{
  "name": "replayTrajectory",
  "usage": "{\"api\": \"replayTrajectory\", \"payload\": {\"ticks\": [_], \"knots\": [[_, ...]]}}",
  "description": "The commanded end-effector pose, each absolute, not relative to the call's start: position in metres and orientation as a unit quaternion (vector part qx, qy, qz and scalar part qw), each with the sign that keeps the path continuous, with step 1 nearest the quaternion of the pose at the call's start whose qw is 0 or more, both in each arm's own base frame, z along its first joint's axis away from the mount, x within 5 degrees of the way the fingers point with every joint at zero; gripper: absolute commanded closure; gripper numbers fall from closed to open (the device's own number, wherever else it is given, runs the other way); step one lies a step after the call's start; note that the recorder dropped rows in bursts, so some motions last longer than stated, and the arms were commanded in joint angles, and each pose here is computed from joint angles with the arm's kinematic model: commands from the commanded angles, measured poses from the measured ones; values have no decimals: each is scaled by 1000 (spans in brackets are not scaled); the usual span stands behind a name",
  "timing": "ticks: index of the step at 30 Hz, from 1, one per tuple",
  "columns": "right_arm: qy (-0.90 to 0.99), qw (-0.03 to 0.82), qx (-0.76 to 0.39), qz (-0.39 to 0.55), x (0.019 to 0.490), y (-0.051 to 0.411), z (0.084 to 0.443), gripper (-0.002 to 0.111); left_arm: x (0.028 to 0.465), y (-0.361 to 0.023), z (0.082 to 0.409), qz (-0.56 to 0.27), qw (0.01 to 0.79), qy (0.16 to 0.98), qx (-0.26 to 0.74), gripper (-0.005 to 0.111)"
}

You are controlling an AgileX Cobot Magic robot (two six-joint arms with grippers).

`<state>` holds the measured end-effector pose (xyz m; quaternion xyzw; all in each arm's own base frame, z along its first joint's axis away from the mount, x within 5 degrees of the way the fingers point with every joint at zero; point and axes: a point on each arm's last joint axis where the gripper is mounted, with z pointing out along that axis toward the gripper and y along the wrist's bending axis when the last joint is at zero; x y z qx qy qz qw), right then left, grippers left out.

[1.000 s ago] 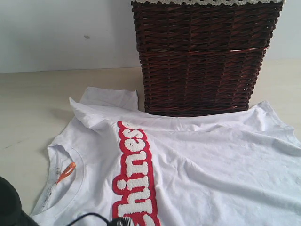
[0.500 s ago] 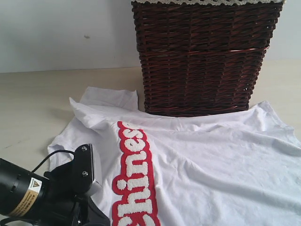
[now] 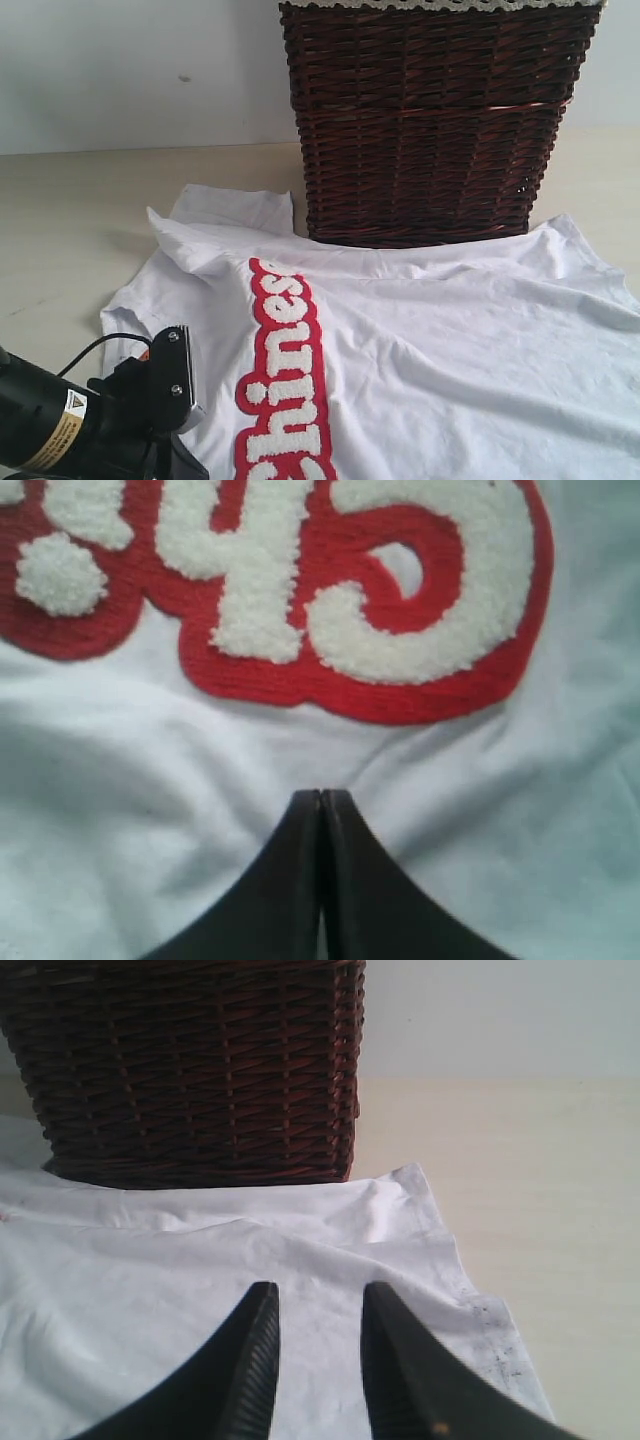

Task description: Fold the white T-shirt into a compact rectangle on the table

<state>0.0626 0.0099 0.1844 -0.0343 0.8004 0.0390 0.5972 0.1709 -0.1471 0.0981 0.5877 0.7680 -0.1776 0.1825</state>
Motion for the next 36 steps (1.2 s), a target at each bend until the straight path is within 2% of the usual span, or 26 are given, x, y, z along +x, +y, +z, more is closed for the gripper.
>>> {"api": "replayTrajectory", "payload": {"ticks": [1, 5, 15, 24, 31, 36], "knots": [[799, 599, -35, 38, 62, 10, 183, 79, 159, -126, 82, -118, 145, 784, 592, 107], [799, 599, -35, 38, 62, 10, 183, 79, 146, -120, 80, -131, 129, 785, 591, 107], [799, 599, -35, 38, 62, 10, 183, 79, 157, -116, 112, -134, 207, 808, 536, 107], [799, 599, -35, 38, 62, 10, 183, 79, 204, -133, 138, -125, 278, 798, 520, 107], [799, 599, -35, 38, 62, 10, 183, 79, 231, -144, 116, -112, 253, 803, 528, 107], [798, 601, -34, 38, 62, 10, 184, 79, 231, -143, 110, -106, 242, 808, 527, 107]]}}
